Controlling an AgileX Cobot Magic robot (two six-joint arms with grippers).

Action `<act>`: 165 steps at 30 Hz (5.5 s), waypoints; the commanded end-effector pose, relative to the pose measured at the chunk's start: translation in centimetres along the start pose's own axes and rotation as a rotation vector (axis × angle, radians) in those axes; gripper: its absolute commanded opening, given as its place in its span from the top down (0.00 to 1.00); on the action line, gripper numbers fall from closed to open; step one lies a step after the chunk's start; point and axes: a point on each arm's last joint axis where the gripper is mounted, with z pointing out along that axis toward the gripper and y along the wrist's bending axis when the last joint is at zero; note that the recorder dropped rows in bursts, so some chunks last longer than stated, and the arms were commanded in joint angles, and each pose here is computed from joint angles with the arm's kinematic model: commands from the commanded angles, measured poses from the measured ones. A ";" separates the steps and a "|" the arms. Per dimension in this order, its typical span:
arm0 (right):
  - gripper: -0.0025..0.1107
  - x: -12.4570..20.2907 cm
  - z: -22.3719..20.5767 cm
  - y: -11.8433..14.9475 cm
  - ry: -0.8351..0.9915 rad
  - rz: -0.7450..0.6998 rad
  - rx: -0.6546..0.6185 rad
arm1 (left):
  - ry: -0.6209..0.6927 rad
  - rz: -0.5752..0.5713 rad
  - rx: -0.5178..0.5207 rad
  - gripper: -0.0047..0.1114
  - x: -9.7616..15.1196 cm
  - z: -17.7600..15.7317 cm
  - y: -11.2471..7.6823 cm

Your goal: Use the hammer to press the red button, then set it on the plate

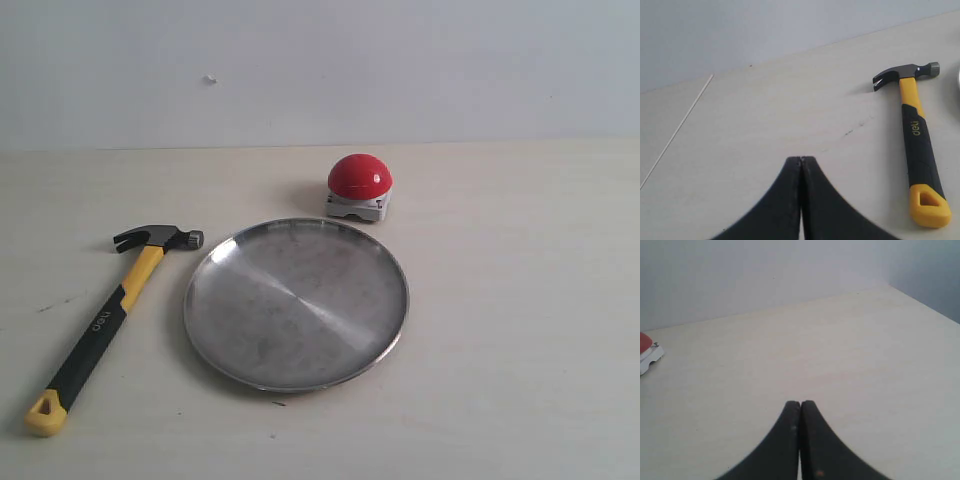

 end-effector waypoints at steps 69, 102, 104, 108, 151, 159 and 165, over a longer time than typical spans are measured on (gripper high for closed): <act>0.98 0.1 0.0 0.0 -0.008 0.001 0.004 | -0.335 -0.709 0.124 0.96 -3.0 -0.6 0.0; 0.98 0.1 0.0 0.0 -0.008 0.001 0.004 | 0.967 -0.221 0.508 0.96 -13.2 26.5 -4.1; 0.98 0.1 0.0 0.0 -0.008 0.001 0.004 | 0.997 -0.166 0.532 0.92 -12.5 28.0 -5.8; 0.98 0.1 0.0 0.0 -0.008 0.001 0.004 | 1.018 -0.026 0.577 0.76 -12.0 29.8 -9.4; 0.98 0.1 0.0 0.0 -0.003 0.001 0.005 | 1.033 0.131 0.517 0.41 -8.3 35.6 -13.1; 0.98 0.1 0.0 0.0 -0.003 0.001 0.005 | 1.051 0.140 0.517 0.41 -6.4 36.4 -13.7; 0.98 0.1 0.0 0.0 -0.003 0.001 0.005 | 1.059 0.141 0.518 0.45 -6.0 36.5 -13.8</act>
